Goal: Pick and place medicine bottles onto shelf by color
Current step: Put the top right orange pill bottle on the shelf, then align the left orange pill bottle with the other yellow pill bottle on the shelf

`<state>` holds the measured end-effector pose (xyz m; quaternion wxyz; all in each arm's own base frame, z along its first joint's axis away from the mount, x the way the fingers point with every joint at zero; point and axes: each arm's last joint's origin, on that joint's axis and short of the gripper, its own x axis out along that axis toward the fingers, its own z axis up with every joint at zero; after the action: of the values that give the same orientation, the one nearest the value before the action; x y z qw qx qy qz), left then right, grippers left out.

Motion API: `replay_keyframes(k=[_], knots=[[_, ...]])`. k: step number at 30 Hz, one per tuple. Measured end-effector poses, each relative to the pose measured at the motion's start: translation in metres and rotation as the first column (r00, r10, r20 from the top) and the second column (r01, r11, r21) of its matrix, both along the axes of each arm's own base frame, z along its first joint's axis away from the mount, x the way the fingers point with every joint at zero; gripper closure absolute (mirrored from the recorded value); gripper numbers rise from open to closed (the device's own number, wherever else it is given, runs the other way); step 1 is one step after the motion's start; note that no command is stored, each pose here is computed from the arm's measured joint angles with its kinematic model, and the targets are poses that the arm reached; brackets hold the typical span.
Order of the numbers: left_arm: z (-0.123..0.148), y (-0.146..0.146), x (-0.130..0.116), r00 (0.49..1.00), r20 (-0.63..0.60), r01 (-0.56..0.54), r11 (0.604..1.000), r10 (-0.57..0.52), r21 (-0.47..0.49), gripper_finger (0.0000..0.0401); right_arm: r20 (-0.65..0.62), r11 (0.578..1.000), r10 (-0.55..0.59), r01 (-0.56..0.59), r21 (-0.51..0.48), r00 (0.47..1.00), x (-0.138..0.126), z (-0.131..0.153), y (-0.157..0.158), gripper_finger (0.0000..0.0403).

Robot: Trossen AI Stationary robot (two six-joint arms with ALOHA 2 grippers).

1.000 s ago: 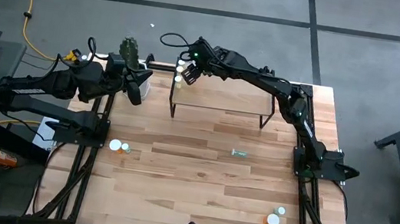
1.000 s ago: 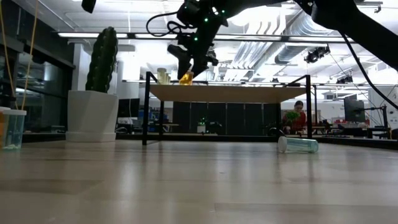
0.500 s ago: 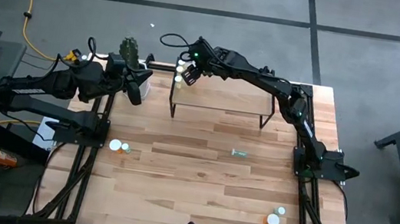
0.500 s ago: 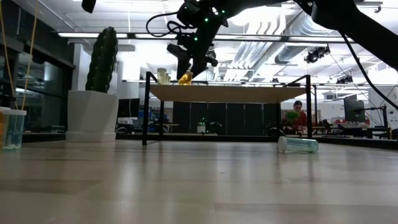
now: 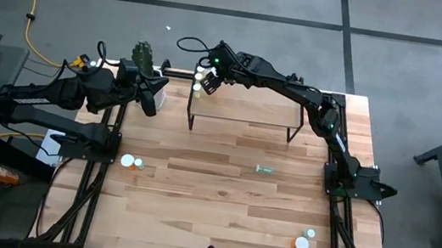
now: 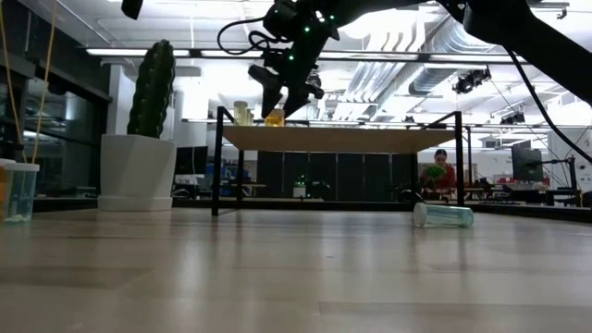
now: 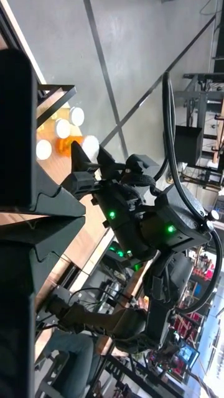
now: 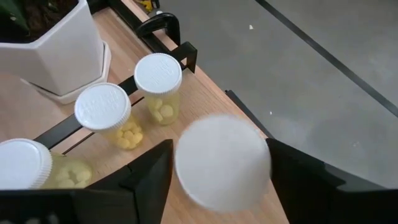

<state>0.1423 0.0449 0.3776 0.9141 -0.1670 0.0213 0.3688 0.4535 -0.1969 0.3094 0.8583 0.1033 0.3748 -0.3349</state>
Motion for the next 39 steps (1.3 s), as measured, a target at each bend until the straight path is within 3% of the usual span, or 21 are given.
replay_keyframes(k=[7, 12, 23, 32, 36, 39], knots=[[0.0, 0.0, 0.0, 1.0, 0.0, 0.001, 1.0, -0.001, 0.0, 0.0401, 0.023, 1.0, -0.017, 0.017, 0.008, 1.0, 0.001, 0.001, 0.0, 0.0147], [0.0, 0.0, 0.0, 1.0, -0.001, 0.007, 1.0, -0.007, 0.0, 0.0401, 0.013, 0.999, 0.041, -0.041, -0.011, 0.999, 0.0, 0.005, -0.001, 0.0146], [0.0, 0.0, 0.0, 1.0, -0.011, 0.023, 1.0, -0.023, 0.008, 0.0401, 0.009, 0.98, 0.198, -0.197, -0.021, 0.98, -0.034, 0.057, 0.019, 0.0146], [-0.003, -0.001, 0.0, 0.994, -0.085, 0.068, 0.997, -0.064, 0.043, 0.0401, -0.155, 0.913, 0.404, -0.388, 0.126, 0.901, -0.075, 0.085, 0.087, 0.0146], [-0.009, -0.005, 0.001, 0.976, -0.131, 0.175, 0.985, -0.173, -0.002, 0.0401, -0.121, 0.893, 0.444, -0.427, 0.141, 0.888, -0.093, 0.071, 0.124, 0.0146], [-0.013, -0.013, 0.003, 0.96, -0.112, 0.256, 0.967, -0.256, -0.017, 0.0401, -0.028, 0.898, 0.414, -0.403, 0.178, 0.91, -0.117, 0.044, 0.151, 0.0146]])
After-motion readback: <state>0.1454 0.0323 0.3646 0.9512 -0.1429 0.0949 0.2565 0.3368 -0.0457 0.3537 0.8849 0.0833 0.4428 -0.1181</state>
